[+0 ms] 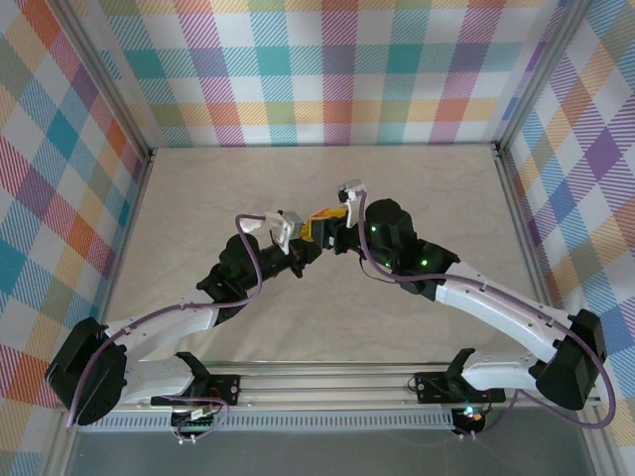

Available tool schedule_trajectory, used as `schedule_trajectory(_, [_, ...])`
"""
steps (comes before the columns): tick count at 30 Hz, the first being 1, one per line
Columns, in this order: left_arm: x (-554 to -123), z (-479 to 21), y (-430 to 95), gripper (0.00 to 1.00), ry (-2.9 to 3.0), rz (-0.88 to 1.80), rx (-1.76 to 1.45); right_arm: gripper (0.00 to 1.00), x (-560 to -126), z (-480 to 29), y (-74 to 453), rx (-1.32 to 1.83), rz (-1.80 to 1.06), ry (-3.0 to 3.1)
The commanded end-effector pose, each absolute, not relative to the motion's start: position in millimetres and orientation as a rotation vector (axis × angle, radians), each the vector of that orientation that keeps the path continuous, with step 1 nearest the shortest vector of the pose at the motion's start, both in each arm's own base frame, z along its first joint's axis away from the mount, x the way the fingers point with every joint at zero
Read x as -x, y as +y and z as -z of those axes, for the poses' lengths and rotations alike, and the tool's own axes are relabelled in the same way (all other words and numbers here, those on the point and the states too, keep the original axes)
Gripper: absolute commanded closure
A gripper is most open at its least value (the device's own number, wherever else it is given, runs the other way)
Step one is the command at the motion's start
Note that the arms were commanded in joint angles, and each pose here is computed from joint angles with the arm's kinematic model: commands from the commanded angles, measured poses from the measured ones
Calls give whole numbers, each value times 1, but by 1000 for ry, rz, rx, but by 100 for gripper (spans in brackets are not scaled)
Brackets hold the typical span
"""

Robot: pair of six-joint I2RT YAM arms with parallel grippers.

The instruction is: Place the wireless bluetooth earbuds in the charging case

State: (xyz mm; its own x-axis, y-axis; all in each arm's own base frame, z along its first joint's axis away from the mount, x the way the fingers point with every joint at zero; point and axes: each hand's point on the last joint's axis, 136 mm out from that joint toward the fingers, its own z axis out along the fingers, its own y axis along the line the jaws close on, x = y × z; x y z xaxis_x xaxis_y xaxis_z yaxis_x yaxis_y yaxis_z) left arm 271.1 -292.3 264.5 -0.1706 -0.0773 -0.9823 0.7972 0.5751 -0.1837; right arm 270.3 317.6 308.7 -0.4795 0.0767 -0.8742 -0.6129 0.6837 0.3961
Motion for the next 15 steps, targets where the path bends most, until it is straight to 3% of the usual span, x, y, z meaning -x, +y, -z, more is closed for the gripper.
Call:
schedule_trajectory(1, [-256,-290,-296,100,1451,901,-681,53,-278,-304,312,351,-845,1969])
schedule_trajectory(15, [-254,-285,-292,100,1481,884,-687,52,-266,-320,311,364,-910,1976])
